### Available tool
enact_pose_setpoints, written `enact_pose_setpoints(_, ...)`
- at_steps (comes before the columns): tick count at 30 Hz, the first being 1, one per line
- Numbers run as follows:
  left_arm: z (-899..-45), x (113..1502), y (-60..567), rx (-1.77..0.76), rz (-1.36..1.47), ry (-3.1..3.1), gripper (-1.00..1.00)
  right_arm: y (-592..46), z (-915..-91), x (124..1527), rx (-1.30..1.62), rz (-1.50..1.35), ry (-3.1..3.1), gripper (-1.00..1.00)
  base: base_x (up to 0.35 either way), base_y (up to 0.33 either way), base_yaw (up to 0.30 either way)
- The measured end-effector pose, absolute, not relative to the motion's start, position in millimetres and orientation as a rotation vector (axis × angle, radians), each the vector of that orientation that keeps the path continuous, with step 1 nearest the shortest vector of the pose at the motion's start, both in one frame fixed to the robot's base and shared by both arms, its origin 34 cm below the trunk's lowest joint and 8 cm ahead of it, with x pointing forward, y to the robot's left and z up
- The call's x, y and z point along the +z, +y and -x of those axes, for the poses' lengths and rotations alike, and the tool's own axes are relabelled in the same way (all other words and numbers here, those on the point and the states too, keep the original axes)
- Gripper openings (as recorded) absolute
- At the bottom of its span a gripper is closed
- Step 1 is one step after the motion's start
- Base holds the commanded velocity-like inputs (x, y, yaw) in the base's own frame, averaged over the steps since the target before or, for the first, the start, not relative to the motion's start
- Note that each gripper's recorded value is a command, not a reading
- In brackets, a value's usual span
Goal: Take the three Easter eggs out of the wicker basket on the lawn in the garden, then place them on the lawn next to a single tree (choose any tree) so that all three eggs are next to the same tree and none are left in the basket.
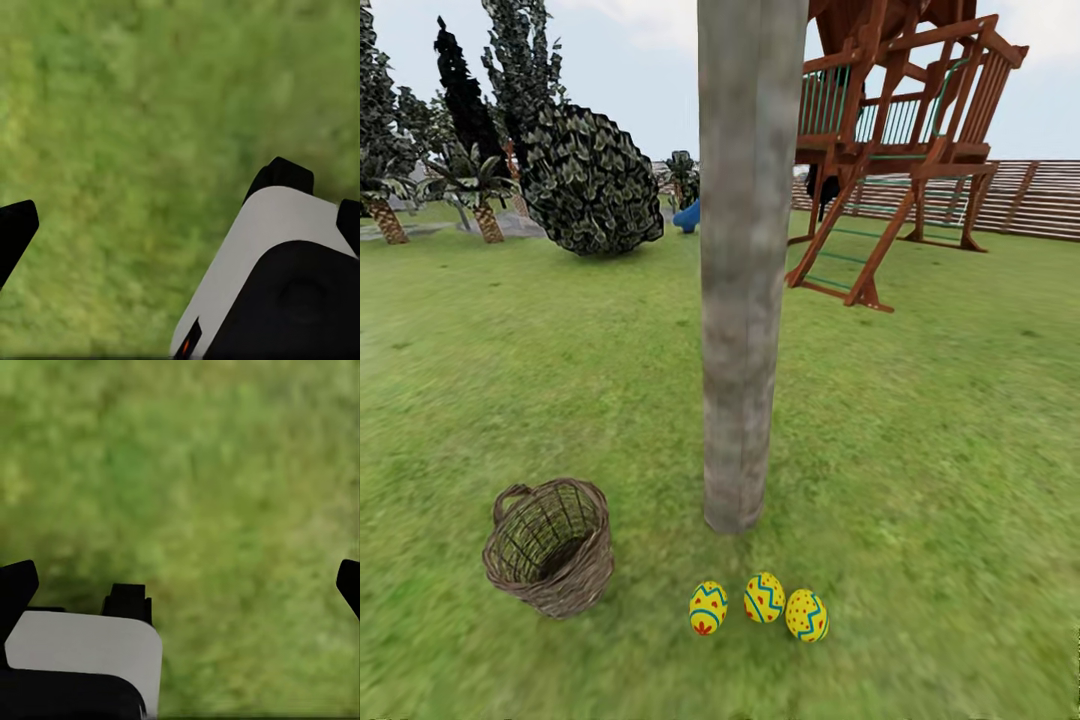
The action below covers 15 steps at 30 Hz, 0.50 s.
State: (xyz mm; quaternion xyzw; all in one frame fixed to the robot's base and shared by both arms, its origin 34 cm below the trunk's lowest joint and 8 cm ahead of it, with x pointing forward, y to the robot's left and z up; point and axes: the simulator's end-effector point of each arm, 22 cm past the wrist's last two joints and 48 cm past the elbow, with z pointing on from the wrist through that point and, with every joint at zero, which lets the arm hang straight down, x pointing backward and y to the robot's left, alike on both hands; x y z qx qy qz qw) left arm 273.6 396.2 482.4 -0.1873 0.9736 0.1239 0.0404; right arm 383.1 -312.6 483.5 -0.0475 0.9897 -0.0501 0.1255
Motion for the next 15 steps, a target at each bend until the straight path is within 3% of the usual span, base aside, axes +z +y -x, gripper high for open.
enact_pose_setpoints(15, -264.6, 485.7, 396.8, 0.392, 0.576, 3.002, 1.00, -312.6, -373.5, 483.9, -0.144, 0.141, 2.908, 1.00, 0.000, 0.000, 0.000)
